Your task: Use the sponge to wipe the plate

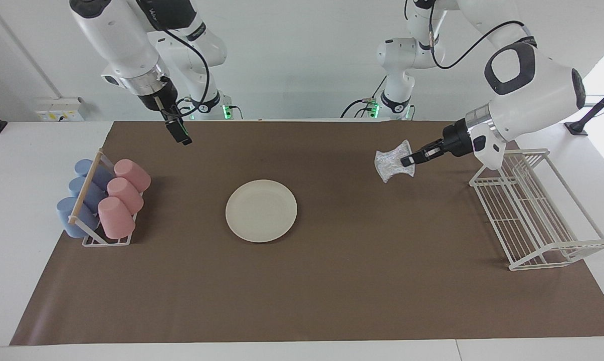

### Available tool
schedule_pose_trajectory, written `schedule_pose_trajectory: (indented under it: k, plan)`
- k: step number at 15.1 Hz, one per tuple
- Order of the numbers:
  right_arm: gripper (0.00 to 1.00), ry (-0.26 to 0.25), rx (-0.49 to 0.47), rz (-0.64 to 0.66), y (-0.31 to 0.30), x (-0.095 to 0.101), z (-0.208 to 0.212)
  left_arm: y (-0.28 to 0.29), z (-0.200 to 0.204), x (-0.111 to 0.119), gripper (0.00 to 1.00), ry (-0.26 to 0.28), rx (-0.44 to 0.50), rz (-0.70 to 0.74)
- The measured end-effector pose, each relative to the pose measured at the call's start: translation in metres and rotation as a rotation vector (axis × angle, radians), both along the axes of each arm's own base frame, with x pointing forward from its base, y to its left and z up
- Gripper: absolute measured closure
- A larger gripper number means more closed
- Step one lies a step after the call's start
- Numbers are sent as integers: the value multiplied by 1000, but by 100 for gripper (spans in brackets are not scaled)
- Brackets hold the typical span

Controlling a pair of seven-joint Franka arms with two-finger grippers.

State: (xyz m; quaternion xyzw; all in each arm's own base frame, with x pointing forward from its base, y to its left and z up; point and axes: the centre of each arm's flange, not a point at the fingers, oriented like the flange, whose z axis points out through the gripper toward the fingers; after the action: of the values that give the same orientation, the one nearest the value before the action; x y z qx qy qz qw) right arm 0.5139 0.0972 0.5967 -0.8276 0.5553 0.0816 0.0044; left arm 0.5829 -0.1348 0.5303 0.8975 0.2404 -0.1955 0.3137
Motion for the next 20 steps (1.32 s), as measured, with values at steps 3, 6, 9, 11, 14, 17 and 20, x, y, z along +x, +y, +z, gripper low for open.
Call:
schedule_pose_trajectory:
  k: [3, 6, 9, 11, 14, 17, 20]
  plan:
    - [0, 8, -26, -83, 61, -16, 3, -20, -18, -30, 95, -25, -177, -13]
    - [0, -42, -20, -180, 106, -26, 11, -47, -29, -61, 95, -78, -325, -12]
    - [0, -83, -1, -237, 119, -25, 16, -62, -43, -91, 95, -141, -449, -16]
    - [0, -93, 4, -259, 118, -23, 17, -70, -50, -109, 95, -184, -526, -15]
    - [0, -111, 20, -297, 138, -28, 19, -86, -57, -133, 95, -229, -607, 7]
    - [0, -113, 26, -300, 167, -42, 20, -104, -63, -156, 95, -288, -670, 41]
    - [0, -116, 61, -311, 173, -42, 23, -114, -66, -173, 95, -316, -706, 68]
